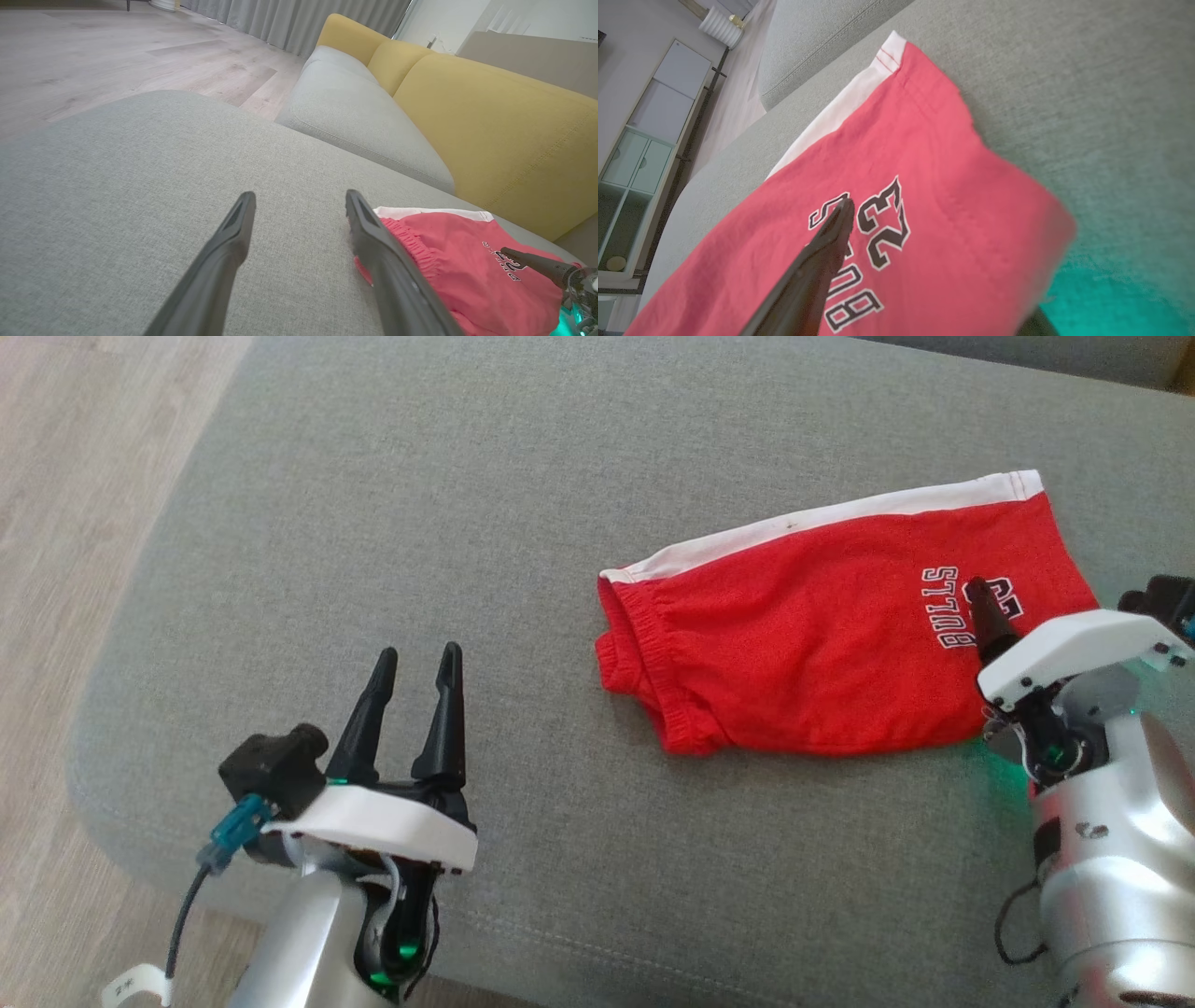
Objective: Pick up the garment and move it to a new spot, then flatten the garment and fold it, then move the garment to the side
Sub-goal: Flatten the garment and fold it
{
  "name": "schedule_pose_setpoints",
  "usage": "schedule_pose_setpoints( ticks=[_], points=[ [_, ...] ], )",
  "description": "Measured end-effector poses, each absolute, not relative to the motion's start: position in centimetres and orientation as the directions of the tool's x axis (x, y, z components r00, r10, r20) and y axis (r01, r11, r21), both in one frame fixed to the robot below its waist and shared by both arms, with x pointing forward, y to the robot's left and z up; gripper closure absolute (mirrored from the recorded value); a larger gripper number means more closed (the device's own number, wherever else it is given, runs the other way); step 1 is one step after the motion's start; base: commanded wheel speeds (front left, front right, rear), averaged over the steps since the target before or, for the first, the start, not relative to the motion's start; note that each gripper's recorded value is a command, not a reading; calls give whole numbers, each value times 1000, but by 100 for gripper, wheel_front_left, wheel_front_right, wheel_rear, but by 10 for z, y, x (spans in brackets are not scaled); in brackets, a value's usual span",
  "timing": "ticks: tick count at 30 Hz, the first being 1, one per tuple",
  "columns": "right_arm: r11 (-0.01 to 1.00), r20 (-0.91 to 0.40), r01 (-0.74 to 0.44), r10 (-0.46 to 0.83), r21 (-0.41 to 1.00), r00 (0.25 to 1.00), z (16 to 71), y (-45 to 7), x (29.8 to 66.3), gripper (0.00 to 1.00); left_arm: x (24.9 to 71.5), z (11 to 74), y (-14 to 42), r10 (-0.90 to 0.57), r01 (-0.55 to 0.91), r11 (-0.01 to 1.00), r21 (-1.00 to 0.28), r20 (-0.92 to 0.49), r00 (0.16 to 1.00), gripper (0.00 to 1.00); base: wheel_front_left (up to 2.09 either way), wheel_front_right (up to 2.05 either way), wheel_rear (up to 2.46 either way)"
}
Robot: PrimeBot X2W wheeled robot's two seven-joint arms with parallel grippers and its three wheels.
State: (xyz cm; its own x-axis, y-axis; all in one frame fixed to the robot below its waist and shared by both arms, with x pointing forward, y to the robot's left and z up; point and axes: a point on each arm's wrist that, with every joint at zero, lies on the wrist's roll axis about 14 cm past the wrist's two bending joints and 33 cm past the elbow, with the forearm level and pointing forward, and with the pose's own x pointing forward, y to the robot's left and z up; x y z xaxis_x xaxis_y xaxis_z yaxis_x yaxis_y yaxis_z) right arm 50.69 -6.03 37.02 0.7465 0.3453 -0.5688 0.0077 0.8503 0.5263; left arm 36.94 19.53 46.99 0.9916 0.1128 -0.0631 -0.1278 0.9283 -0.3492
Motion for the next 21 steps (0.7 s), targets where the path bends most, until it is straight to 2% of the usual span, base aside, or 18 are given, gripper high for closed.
schedule_pose_setpoints(
  ticks=[1,2,3,13,21],
  points=[
    [852,-571,6,346,524,745,370,-59,508,0,369,470,196,116,-131,927,-352,-64,991,0,0,0,0],
    [853,-572,5,346,522,743,370,-58,510,27,369,469,196,117,-132,927,-352,-65,991,0,0,0,0],
    [853,-566,2,345,523,749,371,-57,513,100,370,470,197,117,-132,927,-351,-64,991,0,0,0,0],
    [821,-486,33,305,570,819,386,-69,512,100,379,476,187,89,-99,929,-357,-44,995,0,0,0,0],
    [805,-440,118,190,582,878,389,-115,487,100,387,484,172,42,-44,928,-370,-15,999,0,0,0,0]
  ],
)
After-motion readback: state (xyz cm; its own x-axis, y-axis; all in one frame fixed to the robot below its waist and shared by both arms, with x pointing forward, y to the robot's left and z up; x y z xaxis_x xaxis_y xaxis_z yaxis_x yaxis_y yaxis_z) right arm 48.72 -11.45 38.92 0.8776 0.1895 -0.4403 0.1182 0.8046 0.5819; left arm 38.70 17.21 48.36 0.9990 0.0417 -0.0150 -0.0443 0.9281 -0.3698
